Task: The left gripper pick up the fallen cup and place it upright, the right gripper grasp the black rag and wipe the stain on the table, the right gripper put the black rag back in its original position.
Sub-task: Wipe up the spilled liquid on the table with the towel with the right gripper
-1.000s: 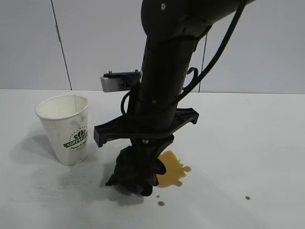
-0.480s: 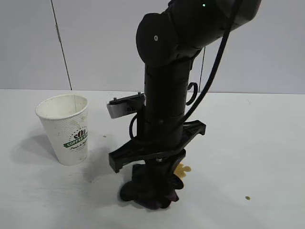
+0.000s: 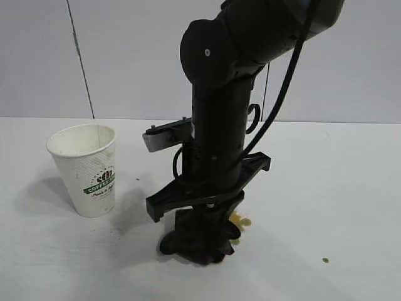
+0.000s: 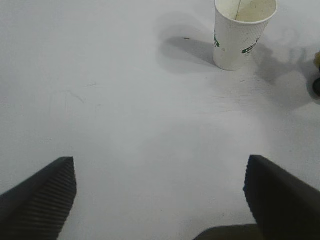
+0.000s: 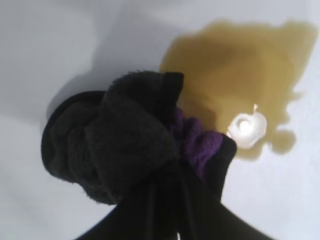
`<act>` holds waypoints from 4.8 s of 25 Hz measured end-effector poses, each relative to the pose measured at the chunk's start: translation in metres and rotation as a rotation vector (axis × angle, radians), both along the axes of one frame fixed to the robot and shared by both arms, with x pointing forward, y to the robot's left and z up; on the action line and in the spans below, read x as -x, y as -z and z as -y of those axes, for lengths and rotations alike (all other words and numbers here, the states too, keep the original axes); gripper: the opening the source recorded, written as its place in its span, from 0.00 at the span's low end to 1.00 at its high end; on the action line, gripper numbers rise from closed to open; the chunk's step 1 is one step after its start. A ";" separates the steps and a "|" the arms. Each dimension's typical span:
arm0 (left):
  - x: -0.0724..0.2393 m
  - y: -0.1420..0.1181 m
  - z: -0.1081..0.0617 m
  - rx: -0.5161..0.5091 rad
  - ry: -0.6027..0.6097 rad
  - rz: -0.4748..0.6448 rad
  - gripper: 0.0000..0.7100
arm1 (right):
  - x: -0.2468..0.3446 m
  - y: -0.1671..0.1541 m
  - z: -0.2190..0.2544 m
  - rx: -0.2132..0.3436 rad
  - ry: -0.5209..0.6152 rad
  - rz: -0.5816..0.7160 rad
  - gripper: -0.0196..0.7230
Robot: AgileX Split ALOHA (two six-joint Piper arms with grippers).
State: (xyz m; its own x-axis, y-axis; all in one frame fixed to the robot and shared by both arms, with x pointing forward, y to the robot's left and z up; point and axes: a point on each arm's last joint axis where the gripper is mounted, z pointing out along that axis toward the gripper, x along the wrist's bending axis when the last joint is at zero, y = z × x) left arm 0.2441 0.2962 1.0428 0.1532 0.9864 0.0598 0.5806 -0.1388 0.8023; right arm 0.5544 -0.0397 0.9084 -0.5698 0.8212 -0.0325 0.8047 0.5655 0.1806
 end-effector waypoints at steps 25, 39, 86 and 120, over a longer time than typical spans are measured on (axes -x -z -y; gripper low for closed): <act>0.000 0.000 0.000 0.001 0.000 0.000 0.92 | -0.040 0.013 0.040 -0.028 0.213 0.018 0.08; 0.000 0.000 0.000 0.001 0.000 0.000 0.92 | -0.011 0.010 0.045 0.022 0.086 -0.281 0.08; 0.000 0.000 0.000 0.001 0.000 0.000 0.92 | -0.049 0.010 0.111 0.093 0.182 -0.213 0.08; 0.000 0.000 0.000 0.001 0.000 0.000 0.92 | -0.054 0.010 0.093 0.042 0.246 -0.069 0.39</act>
State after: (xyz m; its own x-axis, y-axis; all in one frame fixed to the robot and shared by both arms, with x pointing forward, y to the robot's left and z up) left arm 0.2441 0.2962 1.0428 0.1527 0.9865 0.0591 0.5807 -0.1380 0.8023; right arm 0.6086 -0.1332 0.8986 -0.3552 0.9340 -0.0373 0.9286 0.3572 0.1008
